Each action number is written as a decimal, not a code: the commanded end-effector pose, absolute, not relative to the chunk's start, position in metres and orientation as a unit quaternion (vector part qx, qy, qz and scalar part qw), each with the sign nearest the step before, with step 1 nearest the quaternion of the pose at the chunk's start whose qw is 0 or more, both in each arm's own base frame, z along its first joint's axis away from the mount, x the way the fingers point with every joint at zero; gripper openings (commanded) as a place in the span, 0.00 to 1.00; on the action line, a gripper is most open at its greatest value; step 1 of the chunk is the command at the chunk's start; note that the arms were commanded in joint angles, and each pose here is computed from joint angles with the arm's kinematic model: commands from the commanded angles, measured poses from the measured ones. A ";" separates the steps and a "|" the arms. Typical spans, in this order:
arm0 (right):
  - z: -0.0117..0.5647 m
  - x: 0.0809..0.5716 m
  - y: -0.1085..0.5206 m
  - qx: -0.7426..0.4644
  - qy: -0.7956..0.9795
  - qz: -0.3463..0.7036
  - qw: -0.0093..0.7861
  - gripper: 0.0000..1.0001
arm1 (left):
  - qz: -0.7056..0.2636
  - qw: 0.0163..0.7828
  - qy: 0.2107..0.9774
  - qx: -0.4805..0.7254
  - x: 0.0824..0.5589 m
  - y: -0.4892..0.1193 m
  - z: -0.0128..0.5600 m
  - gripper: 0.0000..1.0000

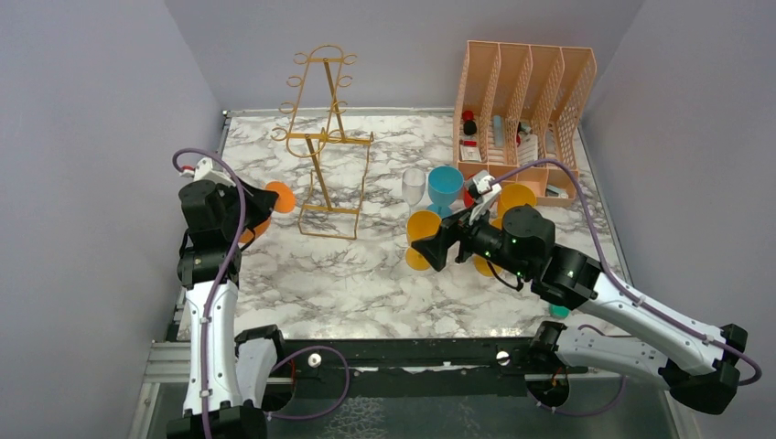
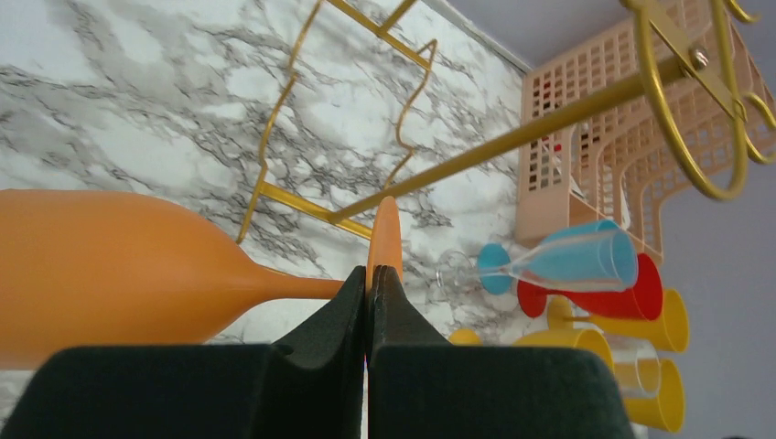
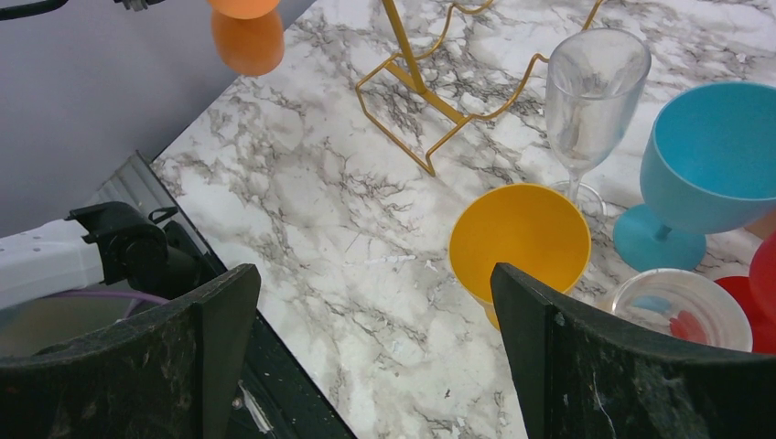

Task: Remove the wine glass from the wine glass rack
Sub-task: Place the wine glass at the center of the board.

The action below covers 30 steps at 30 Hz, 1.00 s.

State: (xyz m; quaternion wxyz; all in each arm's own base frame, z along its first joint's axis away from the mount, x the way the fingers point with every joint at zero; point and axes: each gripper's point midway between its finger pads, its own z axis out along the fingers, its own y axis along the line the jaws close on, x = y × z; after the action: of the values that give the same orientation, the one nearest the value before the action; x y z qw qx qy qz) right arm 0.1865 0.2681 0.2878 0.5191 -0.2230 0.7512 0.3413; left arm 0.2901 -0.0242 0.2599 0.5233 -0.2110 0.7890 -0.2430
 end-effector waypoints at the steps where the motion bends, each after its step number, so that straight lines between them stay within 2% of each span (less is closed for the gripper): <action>1: 0.288 0.185 0.280 -0.221 0.745 0.364 0.513 0.98 | -0.277 0.507 0.802 -0.152 0.272 -0.051 0.261 0.00; 12: 0.287 0.182 0.287 -0.217 0.746 0.382 0.501 0.98 | -0.424 0.390 0.818 -0.008 0.203 -0.134 0.220 0.00; 26: 0.269 0.163 0.313 -0.258 0.750 0.426 0.435 0.99 | -0.558 0.305 0.740 0.218 0.138 -0.193 0.243 0.00; 30: 0.266 0.152 0.324 -0.279 0.747 0.448 0.403 0.94 | -0.571 0.299 0.721 0.253 0.133 -0.199 0.249 0.00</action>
State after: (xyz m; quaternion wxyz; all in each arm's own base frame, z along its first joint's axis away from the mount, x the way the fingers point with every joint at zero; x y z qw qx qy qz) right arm 0.1695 0.3077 0.2571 0.4338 -0.2522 0.7661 0.4015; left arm 0.1457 -0.1901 0.2272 0.2889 0.1742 0.7716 -0.5393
